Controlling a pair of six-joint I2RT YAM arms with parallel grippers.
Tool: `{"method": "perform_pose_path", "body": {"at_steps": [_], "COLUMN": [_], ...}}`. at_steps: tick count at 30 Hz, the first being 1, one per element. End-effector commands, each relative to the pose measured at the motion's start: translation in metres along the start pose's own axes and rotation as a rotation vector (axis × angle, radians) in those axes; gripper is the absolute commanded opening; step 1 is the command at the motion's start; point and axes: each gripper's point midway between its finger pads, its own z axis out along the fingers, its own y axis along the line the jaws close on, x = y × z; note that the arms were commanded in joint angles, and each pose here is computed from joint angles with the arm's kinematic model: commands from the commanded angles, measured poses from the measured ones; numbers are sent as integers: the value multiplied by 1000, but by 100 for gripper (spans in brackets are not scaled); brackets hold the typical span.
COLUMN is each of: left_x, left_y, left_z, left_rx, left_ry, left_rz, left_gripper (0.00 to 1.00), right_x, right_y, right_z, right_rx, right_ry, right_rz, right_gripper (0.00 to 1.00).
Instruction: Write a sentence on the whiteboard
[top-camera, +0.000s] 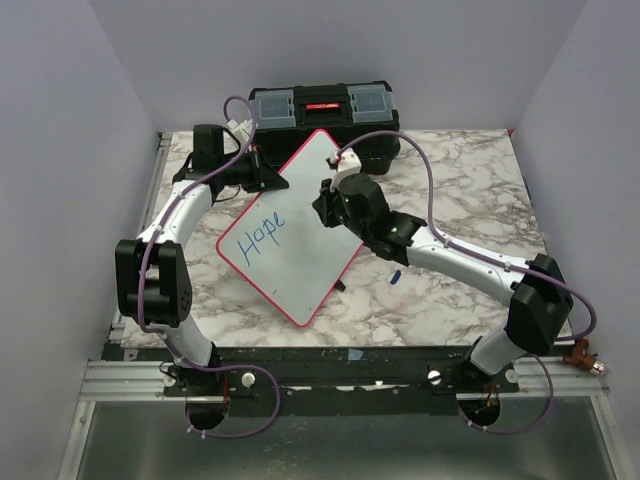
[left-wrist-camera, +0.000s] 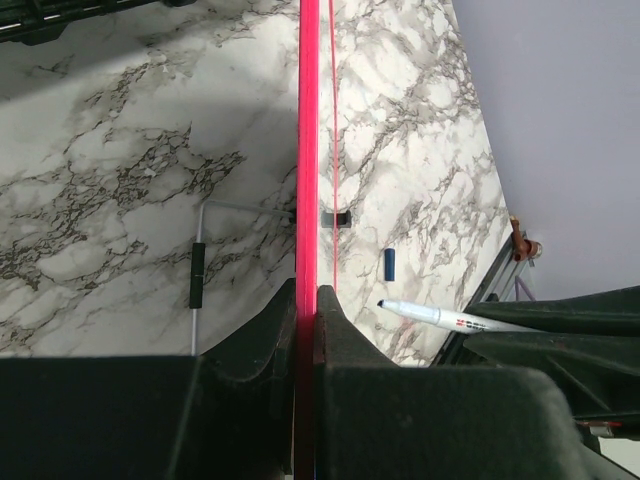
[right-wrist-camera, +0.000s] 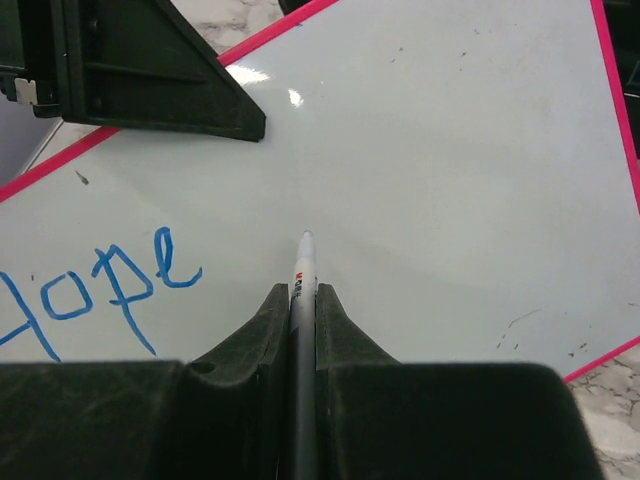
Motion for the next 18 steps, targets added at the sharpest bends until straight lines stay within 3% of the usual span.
{"method": "perform_pose_path", "body": {"at_steps": [1, 18], "left_x": [-10, -10], "left_y": [-16, -15], "left_z": [-2, 0], "left_rx": [21, 18], "left_ry": [-27, -22], "left_rz": [127, 128], "left_gripper": [0, 0], "right_x": [-7, -25], "right_y": [27, 32], "right_z": [-7, 27], "right_rx": [-173, -160], "right_ry": [-12, -38], "right_rz": [-22, -77], "right_gripper": [1, 1]}}
